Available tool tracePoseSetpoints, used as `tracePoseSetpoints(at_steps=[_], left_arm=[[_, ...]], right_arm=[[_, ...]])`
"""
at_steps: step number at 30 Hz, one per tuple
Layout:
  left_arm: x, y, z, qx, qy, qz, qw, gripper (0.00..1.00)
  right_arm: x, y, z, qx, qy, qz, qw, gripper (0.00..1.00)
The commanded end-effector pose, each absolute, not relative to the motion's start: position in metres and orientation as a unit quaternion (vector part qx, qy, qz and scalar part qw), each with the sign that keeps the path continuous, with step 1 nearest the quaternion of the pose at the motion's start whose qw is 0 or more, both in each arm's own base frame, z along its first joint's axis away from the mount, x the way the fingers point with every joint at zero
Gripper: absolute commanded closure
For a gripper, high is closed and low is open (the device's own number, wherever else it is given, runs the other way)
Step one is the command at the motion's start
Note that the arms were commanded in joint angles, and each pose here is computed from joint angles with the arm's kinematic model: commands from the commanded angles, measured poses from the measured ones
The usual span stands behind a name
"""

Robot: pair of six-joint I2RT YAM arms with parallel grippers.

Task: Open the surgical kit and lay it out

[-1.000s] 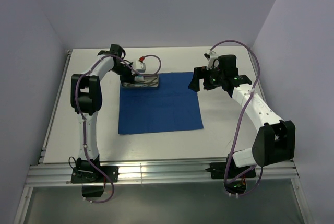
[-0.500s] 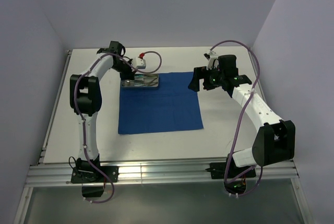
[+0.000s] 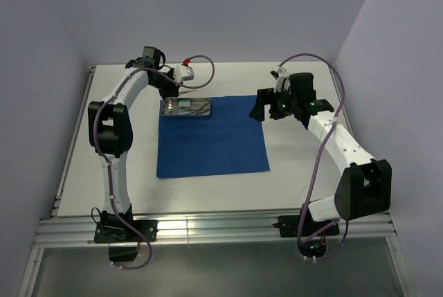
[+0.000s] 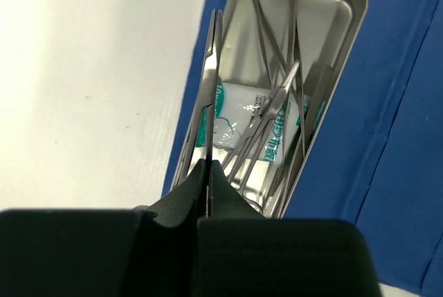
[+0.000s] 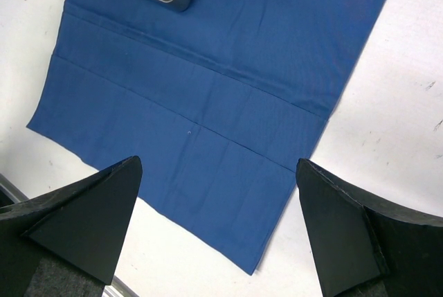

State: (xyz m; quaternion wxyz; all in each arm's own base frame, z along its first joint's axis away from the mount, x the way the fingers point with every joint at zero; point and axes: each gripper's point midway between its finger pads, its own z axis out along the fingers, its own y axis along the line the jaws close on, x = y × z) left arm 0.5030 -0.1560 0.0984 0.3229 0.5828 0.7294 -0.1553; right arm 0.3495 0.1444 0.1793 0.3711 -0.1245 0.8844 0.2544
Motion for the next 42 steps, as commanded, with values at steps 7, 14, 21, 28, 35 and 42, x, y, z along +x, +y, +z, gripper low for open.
tracePoseSetpoints(at_steps=[7,14,21,28,35,42], left_arm=[[0.497,-0.171,0.182,0.457,0.774,-0.123,0.419,1.00],[0.460,-0.171,0.186,0.225,0.867,-0.054,0.441,1.00],[0.375,-0.166,0.132,-0.016,0.945,-0.070,0.320,1.00],[0.314,-0.157,0.086,-0.073,0.960,-0.030,0.268,1.00],[0.297,-0.158,0.071,-0.085,0.965,-0.030,0.247,1.00],[0.307,-0.172,0.084,-0.107,0.957,-0.049,0.266,1.00]], right_arm=[[0.350,0.142,0.187,-0.122,0.879,0.256,0.382,0.00],[0.346,0.137,0.189,-0.122,0.880,0.248,0.387,0.00],[0.340,0.135,0.187,-0.121,0.881,0.247,0.385,0.00],[0.339,0.133,0.187,-0.119,0.881,0.244,0.388,0.00],[0.340,0.135,0.183,-0.114,0.883,0.251,0.380,0.00],[0.341,0.136,0.184,-0.114,0.882,0.256,0.378,0.00]])
